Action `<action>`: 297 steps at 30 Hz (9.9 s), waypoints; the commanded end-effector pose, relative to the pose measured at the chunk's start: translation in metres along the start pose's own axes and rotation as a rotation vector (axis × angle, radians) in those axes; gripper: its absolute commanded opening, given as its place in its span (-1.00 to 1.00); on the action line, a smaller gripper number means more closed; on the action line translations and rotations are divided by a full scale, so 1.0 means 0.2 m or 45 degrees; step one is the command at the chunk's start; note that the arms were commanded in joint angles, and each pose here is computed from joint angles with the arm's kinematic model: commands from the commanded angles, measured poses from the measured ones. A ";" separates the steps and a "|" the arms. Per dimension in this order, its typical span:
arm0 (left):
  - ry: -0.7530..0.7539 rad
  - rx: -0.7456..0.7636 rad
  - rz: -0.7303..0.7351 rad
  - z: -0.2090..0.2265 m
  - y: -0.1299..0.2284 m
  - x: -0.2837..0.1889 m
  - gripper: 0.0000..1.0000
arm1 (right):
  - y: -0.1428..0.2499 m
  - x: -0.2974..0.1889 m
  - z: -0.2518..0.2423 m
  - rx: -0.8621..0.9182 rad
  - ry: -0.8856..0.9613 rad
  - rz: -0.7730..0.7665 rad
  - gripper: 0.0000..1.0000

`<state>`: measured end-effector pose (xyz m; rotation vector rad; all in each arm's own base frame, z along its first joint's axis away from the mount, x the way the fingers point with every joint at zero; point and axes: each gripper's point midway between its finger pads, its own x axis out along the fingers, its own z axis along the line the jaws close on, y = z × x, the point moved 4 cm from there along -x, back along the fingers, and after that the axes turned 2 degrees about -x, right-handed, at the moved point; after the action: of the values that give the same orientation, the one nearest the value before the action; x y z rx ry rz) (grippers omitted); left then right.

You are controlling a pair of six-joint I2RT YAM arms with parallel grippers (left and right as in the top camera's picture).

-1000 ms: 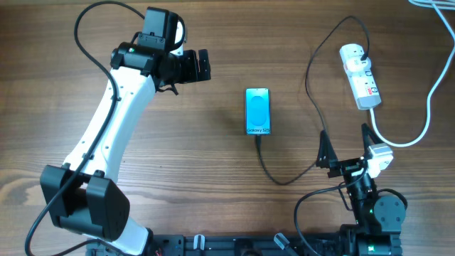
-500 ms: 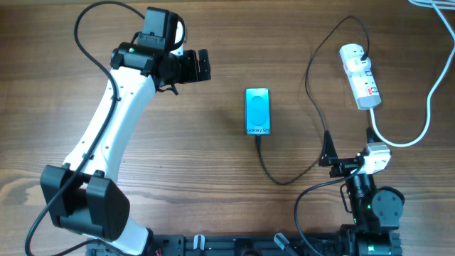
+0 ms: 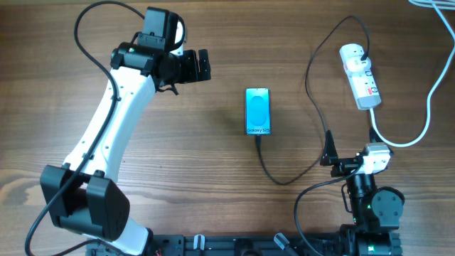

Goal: Plug charger to phone and switch on socket

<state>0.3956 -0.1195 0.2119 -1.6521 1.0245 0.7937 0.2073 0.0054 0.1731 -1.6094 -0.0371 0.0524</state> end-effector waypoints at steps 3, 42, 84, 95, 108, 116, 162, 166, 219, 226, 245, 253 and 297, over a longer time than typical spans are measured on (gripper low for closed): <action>-0.010 0.009 0.009 0.00 0.01 0.02 1.00 | -0.01 0.00 -0.01 0.004 0.016 -0.013 0.99; -0.011 0.009 0.010 0.00 0.01 0.02 1.00 | -0.01 0.00 -0.01 0.006 0.016 -0.016 0.99; 0.002 -0.127 -0.788 0.53 0.89 -0.62 1.00 | -0.01 0.00 -0.01 0.006 0.016 -0.016 1.00; 0.129 -0.008 -1.024 0.52 0.92 -0.53 1.00 | -0.01 0.00 -0.01 0.006 0.016 -0.016 0.99; 0.113 0.069 -1.364 0.58 0.84 -0.53 1.00 | -0.01 0.00 -0.01 0.005 0.016 -0.016 0.99; 0.039 0.170 -1.472 0.60 0.81 -0.52 1.00 | -0.01 0.00 -0.01 0.005 0.016 -0.016 0.99; -0.301 0.154 -1.379 0.79 0.86 -0.37 1.00 | -0.01 0.00 -0.01 0.006 0.016 -0.016 0.99; -0.288 0.161 -1.375 0.78 0.86 -0.36 1.00 | -0.01 0.00 -0.01 0.005 0.016 -0.016 0.99; -0.293 0.187 -1.376 0.78 0.86 -0.36 1.00 | -0.01 0.00 -0.01 0.005 0.016 -0.016 1.00; -0.293 0.187 -1.376 0.78 0.86 -0.36 1.00 | -0.01 0.00 -0.01 0.005 0.016 -0.016 0.99; -0.293 0.187 -1.376 0.78 0.86 -0.36 1.00 | -0.01 0.00 -0.01 0.005 0.016 -0.016 1.00; -0.293 0.187 -1.376 0.78 0.86 -0.36 1.00 | -0.01 0.00 -0.01 0.005 0.016 -0.016 0.99; -0.293 0.187 -1.376 0.78 0.86 -0.36 1.00 | -0.01 0.00 -0.01 0.005 0.016 -0.016 1.00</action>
<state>0.2053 0.0223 0.1614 -1.6452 -0.0523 0.1590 0.2071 0.0049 0.1738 -1.6097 -0.0372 0.0467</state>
